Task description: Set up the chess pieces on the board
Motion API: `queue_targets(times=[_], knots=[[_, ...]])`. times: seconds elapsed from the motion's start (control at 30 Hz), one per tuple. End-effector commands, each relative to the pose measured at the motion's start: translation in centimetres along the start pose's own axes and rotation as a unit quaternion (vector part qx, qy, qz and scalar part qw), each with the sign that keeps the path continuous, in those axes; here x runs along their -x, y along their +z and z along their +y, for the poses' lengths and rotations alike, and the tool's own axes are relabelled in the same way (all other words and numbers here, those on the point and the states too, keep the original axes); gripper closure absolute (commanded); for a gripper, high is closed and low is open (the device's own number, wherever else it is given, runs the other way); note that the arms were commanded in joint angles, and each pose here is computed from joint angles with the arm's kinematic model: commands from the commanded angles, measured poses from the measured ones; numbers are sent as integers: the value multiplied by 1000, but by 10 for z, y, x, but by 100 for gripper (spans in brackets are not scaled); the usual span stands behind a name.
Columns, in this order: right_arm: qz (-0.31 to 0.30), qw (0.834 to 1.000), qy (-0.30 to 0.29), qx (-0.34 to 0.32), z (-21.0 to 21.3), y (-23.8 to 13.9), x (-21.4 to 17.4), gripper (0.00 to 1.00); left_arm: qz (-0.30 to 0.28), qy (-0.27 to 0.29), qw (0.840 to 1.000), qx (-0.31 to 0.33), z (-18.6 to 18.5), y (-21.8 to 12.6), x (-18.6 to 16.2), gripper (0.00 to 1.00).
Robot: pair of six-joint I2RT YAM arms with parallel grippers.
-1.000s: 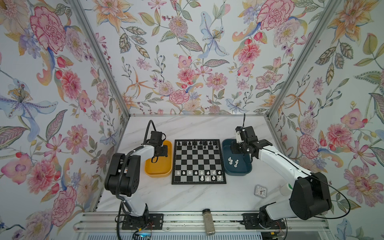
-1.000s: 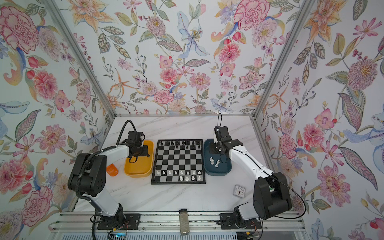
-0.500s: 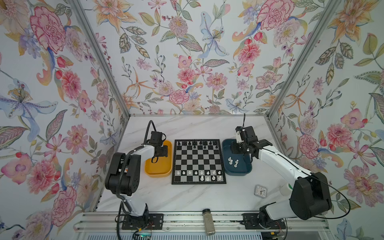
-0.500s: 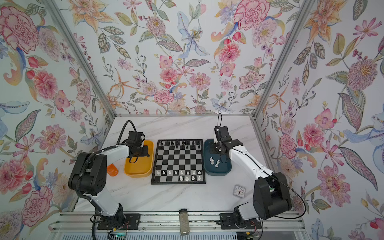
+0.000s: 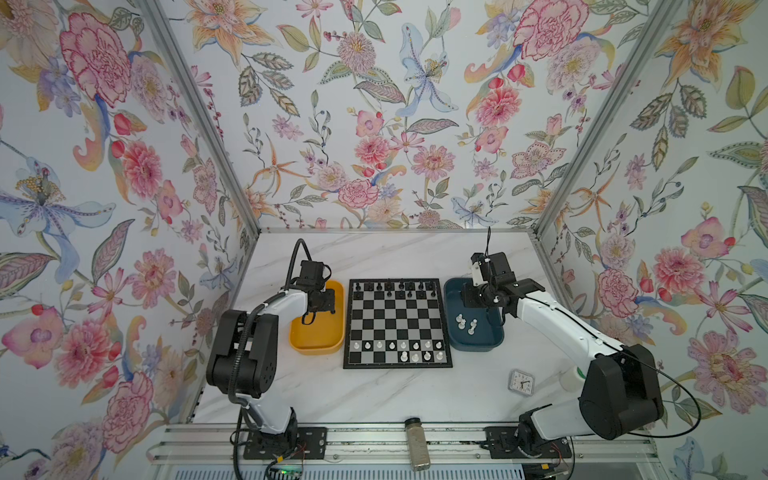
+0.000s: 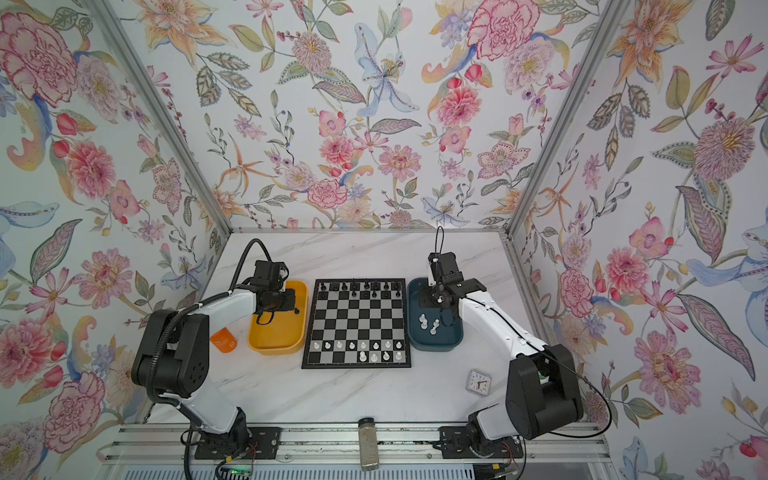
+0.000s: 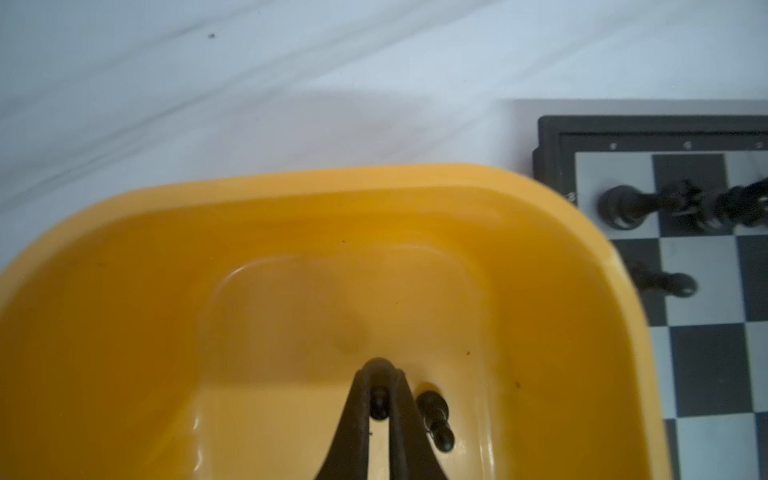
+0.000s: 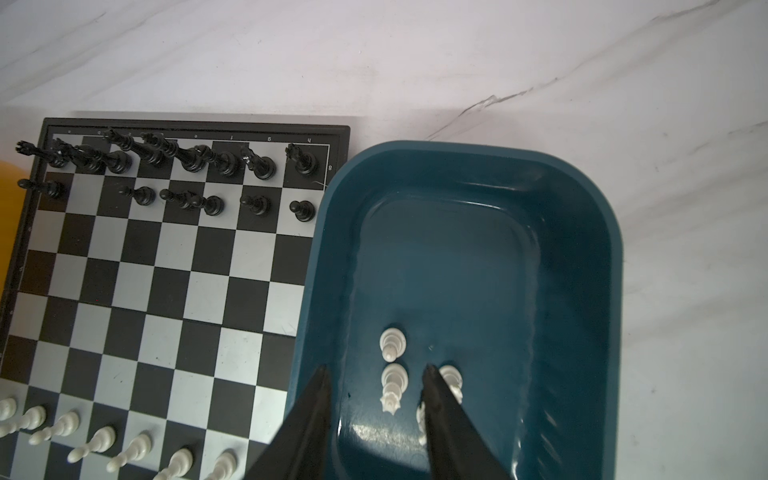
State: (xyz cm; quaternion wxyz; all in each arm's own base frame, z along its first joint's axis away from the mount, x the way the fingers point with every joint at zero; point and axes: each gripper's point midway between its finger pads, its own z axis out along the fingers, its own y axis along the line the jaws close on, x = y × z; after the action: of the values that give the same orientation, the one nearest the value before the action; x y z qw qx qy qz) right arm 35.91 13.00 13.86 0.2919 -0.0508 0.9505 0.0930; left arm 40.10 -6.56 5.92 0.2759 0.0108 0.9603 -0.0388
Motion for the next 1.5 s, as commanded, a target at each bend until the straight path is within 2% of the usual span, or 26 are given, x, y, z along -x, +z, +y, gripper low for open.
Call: queue_targets(times=[0.0, 0.2, 0.43, 0.63, 0.67, 0.8, 1.47], knots=[[4, 1000, 4, -3, -5, 3, -4, 61, -49, 7, 999, 0, -10, -34, 33, 100], [5, 1000, 4, -2, -5, 3, -5, 61, -105, 23, 994, -21, -33, -75, 59, 100], [5, 1000, 5, 1, -4, 4, -6, 62, -126, 57, 988, -68, -79, -89, 70, 100], [6, 1000, 6, 1, -5, 4, -7, 62, -122, 83, 983, -107, -116, -81, 69, 100], [7, 1000, 6, 2, -4, 4, -7, 62, -105, 88, 984, -110, -122, -68, 63, 100], [8, 1000, 7, 2, -4, 5, -8, 62, -92, 102, 983, -124, -140, -54, 57, 100], [12, 1000, 9, 2, -5, 7, -11, 62, -60, 136, 977, -154, -187, -13, 39, 100]])
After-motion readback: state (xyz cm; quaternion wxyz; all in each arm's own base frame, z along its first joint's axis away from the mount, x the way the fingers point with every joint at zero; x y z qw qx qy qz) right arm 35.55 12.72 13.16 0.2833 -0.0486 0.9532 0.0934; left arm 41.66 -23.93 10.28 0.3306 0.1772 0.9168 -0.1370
